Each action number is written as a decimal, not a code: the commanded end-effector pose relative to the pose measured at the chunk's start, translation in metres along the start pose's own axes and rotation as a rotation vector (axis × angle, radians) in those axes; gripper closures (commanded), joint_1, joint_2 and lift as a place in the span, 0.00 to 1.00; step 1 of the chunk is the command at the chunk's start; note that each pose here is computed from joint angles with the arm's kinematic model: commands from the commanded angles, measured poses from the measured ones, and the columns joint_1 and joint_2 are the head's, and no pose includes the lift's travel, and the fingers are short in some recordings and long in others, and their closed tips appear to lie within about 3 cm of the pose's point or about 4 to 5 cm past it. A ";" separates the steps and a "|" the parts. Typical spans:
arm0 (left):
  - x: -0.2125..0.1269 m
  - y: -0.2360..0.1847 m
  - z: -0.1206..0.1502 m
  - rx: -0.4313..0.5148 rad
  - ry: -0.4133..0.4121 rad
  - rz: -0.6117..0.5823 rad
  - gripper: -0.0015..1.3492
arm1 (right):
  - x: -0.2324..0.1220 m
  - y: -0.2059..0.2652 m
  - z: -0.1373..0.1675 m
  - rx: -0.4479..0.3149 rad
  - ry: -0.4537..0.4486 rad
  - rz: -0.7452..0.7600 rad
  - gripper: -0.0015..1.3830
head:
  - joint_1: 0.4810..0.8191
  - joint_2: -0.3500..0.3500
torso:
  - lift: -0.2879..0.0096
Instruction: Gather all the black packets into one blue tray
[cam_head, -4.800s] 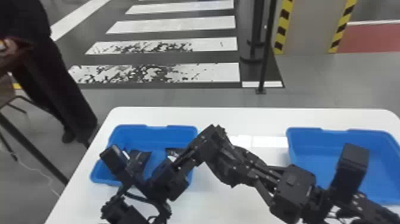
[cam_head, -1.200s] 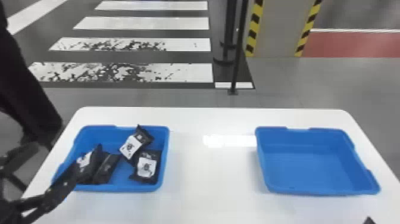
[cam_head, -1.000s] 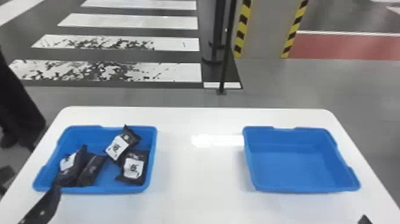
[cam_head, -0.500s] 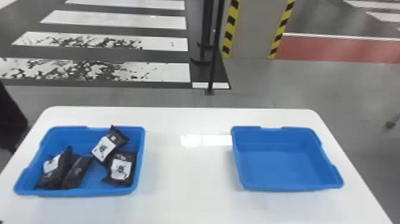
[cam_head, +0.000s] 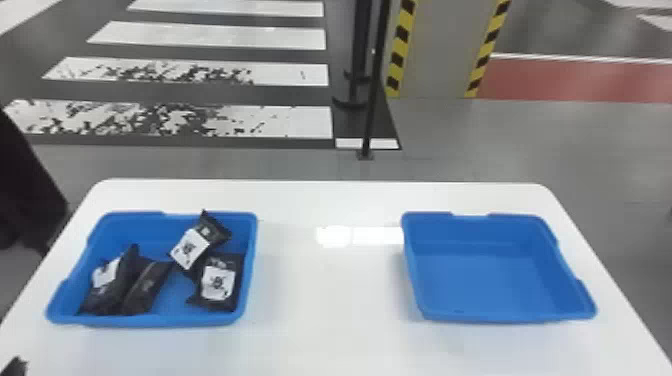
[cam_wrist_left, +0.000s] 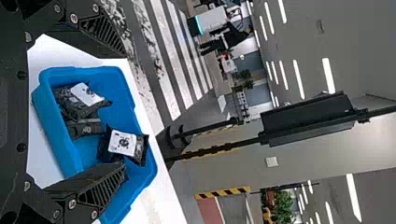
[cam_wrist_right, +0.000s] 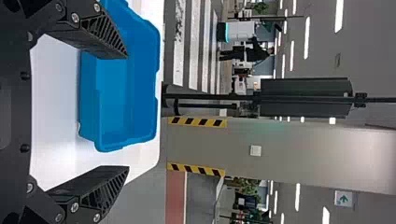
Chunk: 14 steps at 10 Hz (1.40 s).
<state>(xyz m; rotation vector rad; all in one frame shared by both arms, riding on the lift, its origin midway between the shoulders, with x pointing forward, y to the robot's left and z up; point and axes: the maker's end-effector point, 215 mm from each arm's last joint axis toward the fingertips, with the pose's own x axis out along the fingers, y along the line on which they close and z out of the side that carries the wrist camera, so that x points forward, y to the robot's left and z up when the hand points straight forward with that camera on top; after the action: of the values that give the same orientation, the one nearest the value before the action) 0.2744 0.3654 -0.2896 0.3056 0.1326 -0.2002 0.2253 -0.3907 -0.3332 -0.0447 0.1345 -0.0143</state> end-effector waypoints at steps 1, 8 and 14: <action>0.001 0.002 0.000 -0.007 -0.005 0.007 0.14 | 0.000 0.000 -0.001 0.003 0.000 -0.001 0.13 | 0.63 0.41 | 0.60; 0.006 0.000 -0.016 -0.067 -0.004 0.014 0.06 | 0.006 0.007 -0.005 0.037 -0.011 0.008 0.13 | 0.63 0.46 | 0.60; 0.008 -0.006 -0.023 -0.100 0.012 0.006 0.05 | 0.005 0.007 -0.011 0.059 -0.005 0.006 0.12 | 0.63 0.44 | 0.60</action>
<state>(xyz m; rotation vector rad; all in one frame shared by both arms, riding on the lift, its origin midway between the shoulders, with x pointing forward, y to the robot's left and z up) 0.2790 0.3671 -0.3131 0.2139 0.1519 -0.1858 0.2290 -0.3846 -0.3449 0.0130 0.1282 -0.0100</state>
